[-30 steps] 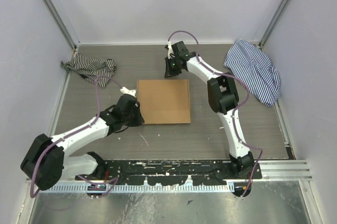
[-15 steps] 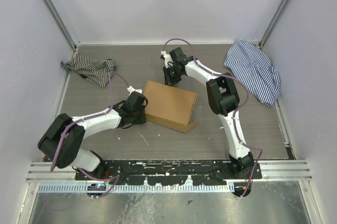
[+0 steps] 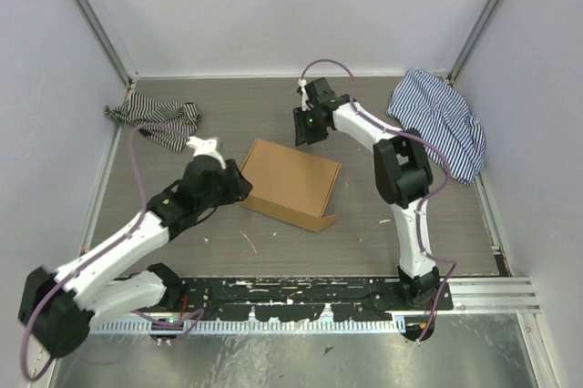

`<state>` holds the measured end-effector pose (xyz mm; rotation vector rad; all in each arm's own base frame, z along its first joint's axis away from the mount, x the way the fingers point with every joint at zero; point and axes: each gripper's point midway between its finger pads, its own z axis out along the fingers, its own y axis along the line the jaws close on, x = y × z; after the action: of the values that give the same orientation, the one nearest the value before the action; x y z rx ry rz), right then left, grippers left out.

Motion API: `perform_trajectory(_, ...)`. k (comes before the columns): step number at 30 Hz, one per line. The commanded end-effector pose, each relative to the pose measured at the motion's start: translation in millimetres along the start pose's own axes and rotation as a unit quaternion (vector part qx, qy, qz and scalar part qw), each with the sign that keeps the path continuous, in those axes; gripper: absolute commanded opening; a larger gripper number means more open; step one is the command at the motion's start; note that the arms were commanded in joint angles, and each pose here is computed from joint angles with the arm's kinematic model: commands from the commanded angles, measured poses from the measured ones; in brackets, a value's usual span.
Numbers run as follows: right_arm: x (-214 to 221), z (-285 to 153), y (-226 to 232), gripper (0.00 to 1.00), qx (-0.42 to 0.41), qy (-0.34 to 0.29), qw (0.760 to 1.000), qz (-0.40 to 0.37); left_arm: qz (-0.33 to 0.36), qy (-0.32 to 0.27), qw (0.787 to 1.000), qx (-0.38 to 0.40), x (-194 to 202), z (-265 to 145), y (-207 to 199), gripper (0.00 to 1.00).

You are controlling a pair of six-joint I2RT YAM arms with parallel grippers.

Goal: Fold the paper box

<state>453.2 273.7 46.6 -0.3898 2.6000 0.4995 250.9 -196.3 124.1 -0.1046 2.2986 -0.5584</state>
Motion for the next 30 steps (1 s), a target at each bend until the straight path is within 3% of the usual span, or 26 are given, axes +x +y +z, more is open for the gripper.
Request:
perform_trajectory(1, -74.9, -115.2, 2.7, 0.52, 0.039, -0.165, 0.985, 0.018, -0.038, -0.081, 0.995, -0.032, -15.8, -27.9, 25.3, 0.71)
perform_trajectory(3, -67.7, -143.6, 10.0, 0.64, 0.028, -0.184, 0.982, 0.025, -0.039, -0.11, 0.993, -0.035, -22.6, -28.7, 32.1, 0.84)
perform_trajectory(5, -47.1, -163.3, 20.6, 0.77, -0.001, -0.187, 0.982, 0.035, -0.031, -0.112, 0.992, -0.044, -23.7, -22.0, 38.9, 0.86)
perform_trajectory(7, -14.0, -173.9, 30.4, 0.96, -0.04, -0.18, 0.982, 0.051, -0.029, -0.094, 0.994, -0.056, -23.1, -9.7, 45.2, 0.92)
perform_trajectory(8, 0.8, -179.9, 34.0, 1.0, -0.054, -0.178, 0.981, 0.056, -0.03, -0.079, 0.995, -0.059, -20.9, -1.9, 47.7, 0.93)
perform_trajectory(16, 111.3, -209.8, 67.5, 1.0, -0.143, -0.167, 0.971, 0.091, 0.011, -0.045, 0.996, -0.078, -28.1, 37.3, 46.8, 0.95)
perform_trajectory(24, 150.0, -187.9, 65.3, 1.0, -0.138, -0.137, 0.976, 0.095, -0.01, -0.03, 0.999, -0.037, -9.1, 39.0, 40.1, 0.92)
perform_trajectory(30, 167.3, -162.9, 69.2, 1.0, -0.118, -0.106, 0.987, 0.03, -0.011, -0.014, 0.999, -0.033, 5.4, 40.8, 44.3, 0.9)
